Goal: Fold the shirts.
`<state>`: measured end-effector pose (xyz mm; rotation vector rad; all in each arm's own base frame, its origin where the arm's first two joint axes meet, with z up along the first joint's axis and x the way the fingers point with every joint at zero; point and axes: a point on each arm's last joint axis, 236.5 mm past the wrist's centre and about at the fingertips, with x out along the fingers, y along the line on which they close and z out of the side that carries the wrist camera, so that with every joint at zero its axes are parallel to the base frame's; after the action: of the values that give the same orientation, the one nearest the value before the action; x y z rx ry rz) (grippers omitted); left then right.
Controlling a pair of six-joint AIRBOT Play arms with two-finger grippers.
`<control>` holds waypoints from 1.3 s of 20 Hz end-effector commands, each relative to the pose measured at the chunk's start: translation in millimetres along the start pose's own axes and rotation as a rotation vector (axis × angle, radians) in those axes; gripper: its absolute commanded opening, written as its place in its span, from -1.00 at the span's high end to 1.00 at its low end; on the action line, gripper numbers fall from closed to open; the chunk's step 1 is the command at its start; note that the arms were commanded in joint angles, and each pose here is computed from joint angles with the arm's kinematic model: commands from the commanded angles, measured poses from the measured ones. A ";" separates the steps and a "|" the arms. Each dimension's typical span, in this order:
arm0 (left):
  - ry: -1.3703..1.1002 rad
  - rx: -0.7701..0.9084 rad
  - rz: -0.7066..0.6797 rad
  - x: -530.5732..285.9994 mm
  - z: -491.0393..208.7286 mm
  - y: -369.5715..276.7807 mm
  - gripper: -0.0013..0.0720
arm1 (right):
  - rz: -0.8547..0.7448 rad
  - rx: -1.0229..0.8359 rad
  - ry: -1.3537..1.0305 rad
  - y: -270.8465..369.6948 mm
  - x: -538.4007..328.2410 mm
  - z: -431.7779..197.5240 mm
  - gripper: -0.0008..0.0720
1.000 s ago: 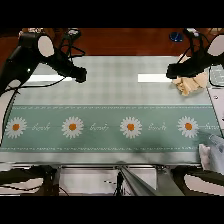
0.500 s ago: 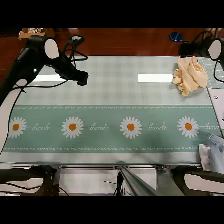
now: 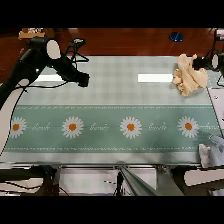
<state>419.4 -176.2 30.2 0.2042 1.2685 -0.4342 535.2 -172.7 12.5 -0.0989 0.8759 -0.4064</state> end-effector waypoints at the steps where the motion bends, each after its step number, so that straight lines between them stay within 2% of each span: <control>1: -0.001 -0.002 -0.009 0.0 0.4 -2.3 -0.76 | -0.010 -0.034 0.124 1.6 33.3 -40.9 -0.69; 5: -0.001 -0.003 -0.009 0.0 0.4 -2.4 -0.76 | -0.003 -0.057 0.197 11.1 58.6 -70.2 -0.68; 6: 0.000 -0.002 -0.009 0.0 0.2 -2.3 -0.76 | 0.003 -0.053 0.207 13.9 62.5 -74.6 -0.59; 7: 0.001 -0.002 -0.009 0.0 -0.1 -2.5 -0.76 | 0.008 -0.049 0.208 15.6 63.8 -75.3 -0.14; 8: 0.002 -0.002 -0.009 -0.2 -0.2 -2.5 -0.76 | 0.009 -0.045 0.204 15.3 61.9 -73.6 0.83; 9: 0.005 -0.001 -0.010 -1.6 -0.6 -2.8 -0.75 | 0.011 -0.038 0.190 14.2 57.0 -67.5 0.91; 12: -0.011 0.007 -0.010 -23.2 7.4 -4.8 -0.70 | 0.004 -0.028 0.073 -0.1 15.8 -22.0 0.91; 15: -0.107 0.029 -0.004 -75.2 33.8 -9.6 -0.70 | 0.034 0.062 -0.130 -16.6 -65.8 44.3 0.91; 17: -0.219 0.047 0.003 -127.8 53.2 -14.6 -0.70 | 0.125 0.171 -0.282 -14.8 -143.7 84.7 0.91; 20: -0.441 0.079 0.020 -229.1 67.2 -25.8 -0.70 | 0.267 0.176 -0.526 1.5 -273.3 125.0 0.91; 23: -0.643 0.101 0.037 -319.1 45.1 -37.6 -0.70 | 0.376 0.128 -0.748 12.9 -400.4 131.2 0.91; 26: -0.793 0.119 0.049 -389.8 6.6 -48.4 -0.70 | 0.442 0.130 -0.892 3.3 -487.4 116.3 0.91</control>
<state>361.9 -160.2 352.3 0.1532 0.6097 -0.4832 410.7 -20.9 381.4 0.0301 0.1300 -0.0710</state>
